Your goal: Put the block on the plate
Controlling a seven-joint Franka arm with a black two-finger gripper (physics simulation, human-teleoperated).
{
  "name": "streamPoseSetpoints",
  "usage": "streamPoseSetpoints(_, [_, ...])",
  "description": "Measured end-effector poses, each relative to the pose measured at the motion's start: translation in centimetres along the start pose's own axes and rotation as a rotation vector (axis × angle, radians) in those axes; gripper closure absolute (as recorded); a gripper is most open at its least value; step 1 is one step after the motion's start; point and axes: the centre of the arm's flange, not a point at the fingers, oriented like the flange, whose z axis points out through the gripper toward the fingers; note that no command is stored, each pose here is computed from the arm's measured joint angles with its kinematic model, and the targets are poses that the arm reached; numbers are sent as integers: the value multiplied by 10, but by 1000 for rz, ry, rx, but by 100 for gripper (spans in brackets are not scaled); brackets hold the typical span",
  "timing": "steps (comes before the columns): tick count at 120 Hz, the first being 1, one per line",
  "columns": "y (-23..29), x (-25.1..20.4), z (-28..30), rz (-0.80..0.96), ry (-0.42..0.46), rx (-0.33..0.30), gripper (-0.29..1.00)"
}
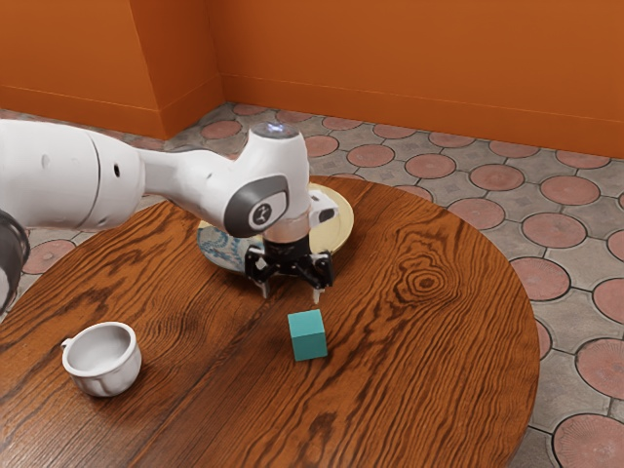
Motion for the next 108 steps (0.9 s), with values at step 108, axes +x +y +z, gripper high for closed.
streamPoseSetpoints(108, [22,-14,80,-388,17,-27,0])
